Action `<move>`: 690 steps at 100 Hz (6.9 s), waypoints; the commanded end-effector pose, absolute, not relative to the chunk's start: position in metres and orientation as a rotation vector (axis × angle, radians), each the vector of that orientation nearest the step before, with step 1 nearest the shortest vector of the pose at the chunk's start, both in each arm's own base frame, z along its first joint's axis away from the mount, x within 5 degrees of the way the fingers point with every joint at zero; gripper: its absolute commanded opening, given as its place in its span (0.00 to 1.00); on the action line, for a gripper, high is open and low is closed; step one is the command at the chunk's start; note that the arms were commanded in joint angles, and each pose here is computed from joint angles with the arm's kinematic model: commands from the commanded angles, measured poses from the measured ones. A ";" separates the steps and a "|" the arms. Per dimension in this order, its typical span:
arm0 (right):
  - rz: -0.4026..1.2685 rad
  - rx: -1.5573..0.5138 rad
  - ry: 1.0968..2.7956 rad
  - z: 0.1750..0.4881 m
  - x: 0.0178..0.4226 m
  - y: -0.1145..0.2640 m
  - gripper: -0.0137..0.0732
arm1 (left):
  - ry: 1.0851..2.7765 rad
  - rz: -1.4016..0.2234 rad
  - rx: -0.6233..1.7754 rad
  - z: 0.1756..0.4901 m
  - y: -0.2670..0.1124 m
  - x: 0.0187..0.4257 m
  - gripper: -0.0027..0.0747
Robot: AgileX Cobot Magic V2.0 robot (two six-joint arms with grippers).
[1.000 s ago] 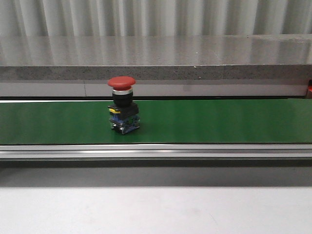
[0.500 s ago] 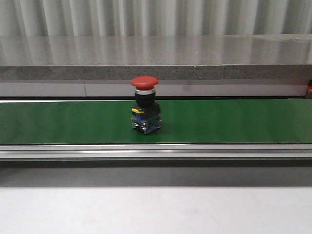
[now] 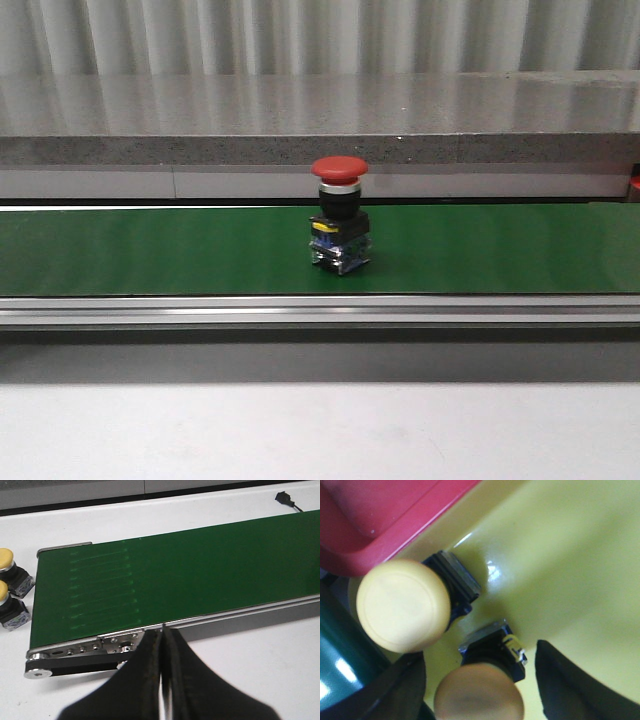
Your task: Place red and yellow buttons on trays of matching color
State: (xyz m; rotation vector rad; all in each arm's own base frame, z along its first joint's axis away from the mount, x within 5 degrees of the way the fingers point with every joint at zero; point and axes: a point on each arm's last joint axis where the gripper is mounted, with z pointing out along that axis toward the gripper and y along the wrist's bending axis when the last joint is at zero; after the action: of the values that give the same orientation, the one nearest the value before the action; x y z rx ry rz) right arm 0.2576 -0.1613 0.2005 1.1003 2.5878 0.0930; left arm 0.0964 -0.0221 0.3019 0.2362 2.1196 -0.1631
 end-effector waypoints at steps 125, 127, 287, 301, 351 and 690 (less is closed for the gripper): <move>0.233 -0.002 2.604 0.345 0.244 0.011 0.88 | 2.033 -0.183 0.224 0.315 -0.024 0.099 0.01; 0.236 -0.029 2.612 0.345 0.245 0.013 0.88 | 2.033 -0.183 0.224 0.315 -0.024 0.099 0.01; 0.329 -0.068 2.559 0.324 0.334 -0.027 0.31 | 2.031 -0.183 0.224 0.316 -0.024 0.099 0.01; 0.286 0.214 2.493 0.326 0.333 -0.069 0.31 | 2.031 -0.183 0.224 0.316 -0.024 0.099 0.01; 0.174 0.642 2.351 0.315 0.323 -0.155 0.31 | 2.031 -0.183 0.224 0.316 -0.024 0.099 0.01; 0.076 -0.064 1.840 0.310 0.069 0.009 0.08 | 2.027 -0.182 0.223 0.316 -0.024 0.099 0.01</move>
State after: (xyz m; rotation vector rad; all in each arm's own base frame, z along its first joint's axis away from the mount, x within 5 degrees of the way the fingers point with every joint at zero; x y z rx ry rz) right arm 0.0796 0.0092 0.3011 -0.0583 1.9532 0.0995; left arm 0.0964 -0.0221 0.3019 0.2384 2.1193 -0.1618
